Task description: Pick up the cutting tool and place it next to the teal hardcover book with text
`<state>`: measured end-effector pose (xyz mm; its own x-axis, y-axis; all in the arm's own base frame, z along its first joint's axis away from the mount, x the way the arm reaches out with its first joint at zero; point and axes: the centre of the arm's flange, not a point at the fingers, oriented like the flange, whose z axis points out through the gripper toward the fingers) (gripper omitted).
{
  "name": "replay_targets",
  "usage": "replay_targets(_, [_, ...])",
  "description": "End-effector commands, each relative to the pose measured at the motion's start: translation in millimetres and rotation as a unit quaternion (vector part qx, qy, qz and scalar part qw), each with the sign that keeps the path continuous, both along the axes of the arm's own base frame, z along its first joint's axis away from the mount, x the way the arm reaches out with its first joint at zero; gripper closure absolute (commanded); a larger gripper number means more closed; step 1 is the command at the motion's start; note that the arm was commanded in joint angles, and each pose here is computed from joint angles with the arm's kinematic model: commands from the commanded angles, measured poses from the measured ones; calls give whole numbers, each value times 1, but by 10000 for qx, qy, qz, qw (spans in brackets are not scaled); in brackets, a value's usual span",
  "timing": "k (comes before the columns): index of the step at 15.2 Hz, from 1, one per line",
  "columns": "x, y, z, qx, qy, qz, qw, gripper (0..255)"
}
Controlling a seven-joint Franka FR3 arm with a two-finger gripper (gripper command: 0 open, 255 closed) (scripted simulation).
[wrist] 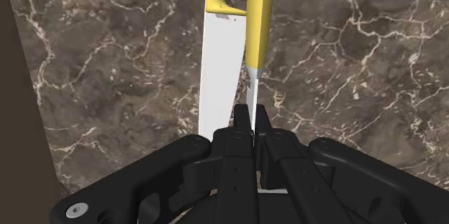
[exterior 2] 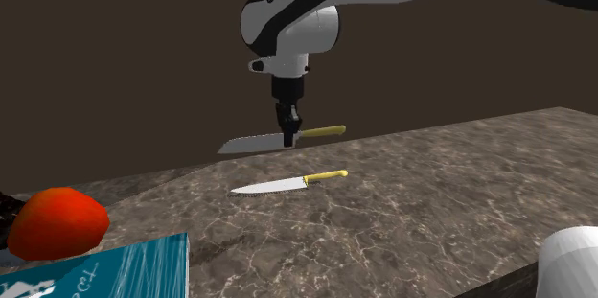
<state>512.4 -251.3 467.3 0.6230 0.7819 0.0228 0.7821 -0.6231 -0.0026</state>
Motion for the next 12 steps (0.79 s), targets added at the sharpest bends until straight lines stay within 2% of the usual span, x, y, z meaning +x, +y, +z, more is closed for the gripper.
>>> replay_targets(1, [-15, 21, -3, -3, -1, -1, 10000, 255])
replay_targets(12, [-93, 143, -2, -3, -1, -1, 10000, 255])
